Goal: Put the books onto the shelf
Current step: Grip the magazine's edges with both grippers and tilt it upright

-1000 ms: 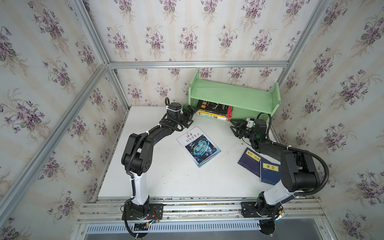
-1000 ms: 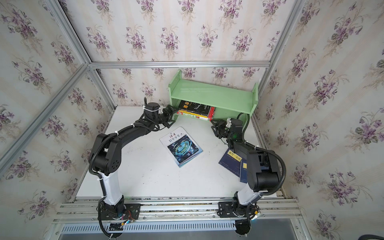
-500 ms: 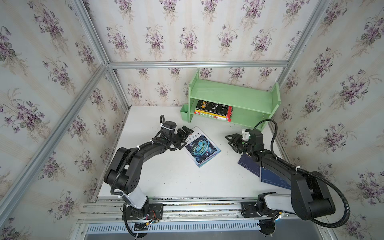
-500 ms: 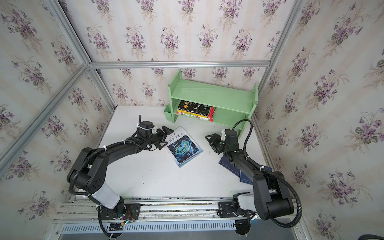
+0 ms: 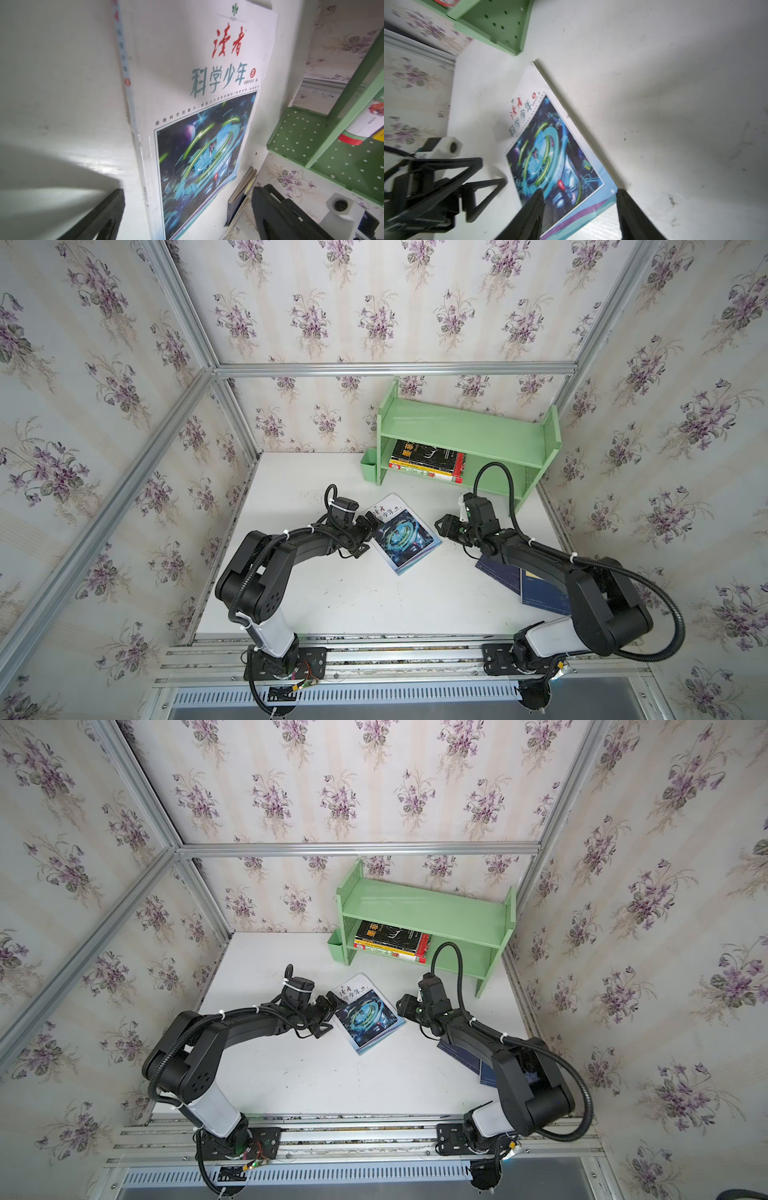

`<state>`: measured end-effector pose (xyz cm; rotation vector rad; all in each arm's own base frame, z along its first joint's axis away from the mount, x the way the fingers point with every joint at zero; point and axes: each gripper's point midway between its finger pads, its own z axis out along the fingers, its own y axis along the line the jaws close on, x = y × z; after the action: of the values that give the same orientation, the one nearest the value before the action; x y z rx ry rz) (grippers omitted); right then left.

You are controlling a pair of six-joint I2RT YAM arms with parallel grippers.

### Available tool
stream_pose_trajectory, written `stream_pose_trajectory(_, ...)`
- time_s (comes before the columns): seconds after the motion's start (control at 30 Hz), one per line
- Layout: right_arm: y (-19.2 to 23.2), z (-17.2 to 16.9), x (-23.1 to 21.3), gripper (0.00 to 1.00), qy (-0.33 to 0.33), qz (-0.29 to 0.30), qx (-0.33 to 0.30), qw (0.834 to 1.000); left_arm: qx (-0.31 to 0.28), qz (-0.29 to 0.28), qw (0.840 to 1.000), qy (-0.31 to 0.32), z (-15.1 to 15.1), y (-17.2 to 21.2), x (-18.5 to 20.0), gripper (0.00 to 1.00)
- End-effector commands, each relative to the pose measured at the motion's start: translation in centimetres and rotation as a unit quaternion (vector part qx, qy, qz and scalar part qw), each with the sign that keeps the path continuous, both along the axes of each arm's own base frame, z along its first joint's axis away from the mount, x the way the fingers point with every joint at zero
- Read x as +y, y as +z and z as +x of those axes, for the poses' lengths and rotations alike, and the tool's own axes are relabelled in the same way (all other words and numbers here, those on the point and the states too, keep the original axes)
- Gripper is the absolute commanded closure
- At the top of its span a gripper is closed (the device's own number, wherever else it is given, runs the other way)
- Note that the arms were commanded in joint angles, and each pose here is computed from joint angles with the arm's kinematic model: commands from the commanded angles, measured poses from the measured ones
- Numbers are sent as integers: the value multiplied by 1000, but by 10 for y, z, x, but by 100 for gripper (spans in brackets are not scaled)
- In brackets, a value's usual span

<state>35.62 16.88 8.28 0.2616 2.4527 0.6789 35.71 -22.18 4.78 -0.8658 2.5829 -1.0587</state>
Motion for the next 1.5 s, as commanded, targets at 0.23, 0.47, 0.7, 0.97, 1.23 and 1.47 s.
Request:
stream_pose_trajectory(0.23, -51, 9, 31, 49, 92, -82, 52, 991, 19, 20, 999, -32, 2, -20, -12, 9)
stream_pose_trajectory(0.47, -82, -13, 60, 58, 174, -78, 116, 975, -36, -28, 997, -56, 17, -4, -31, 14)
stream_pose_trajectory(0.7, -84, -26, 62, 62, 191, -66, 133, 970, -125, -91, 986, -67, 29, 36, -45, 33)
stream_pose_trajectory(0.97, -64, -25, 68, 62, 196, -48, 113, 973, -109, -80, 989, -61, 27, 28, -40, 64)
stream_pose_trajectory(1.23, -65, -28, 75, 64, 208, -26, 119, 971, -104, -91, 987, -79, 33, 26, -49, 74)
stream_pose_trajectory(1.47, -47, -26, 76, 64, 206, -19, 98, 973, -85, -74, 989, -95, 26, 15, -48, 84)
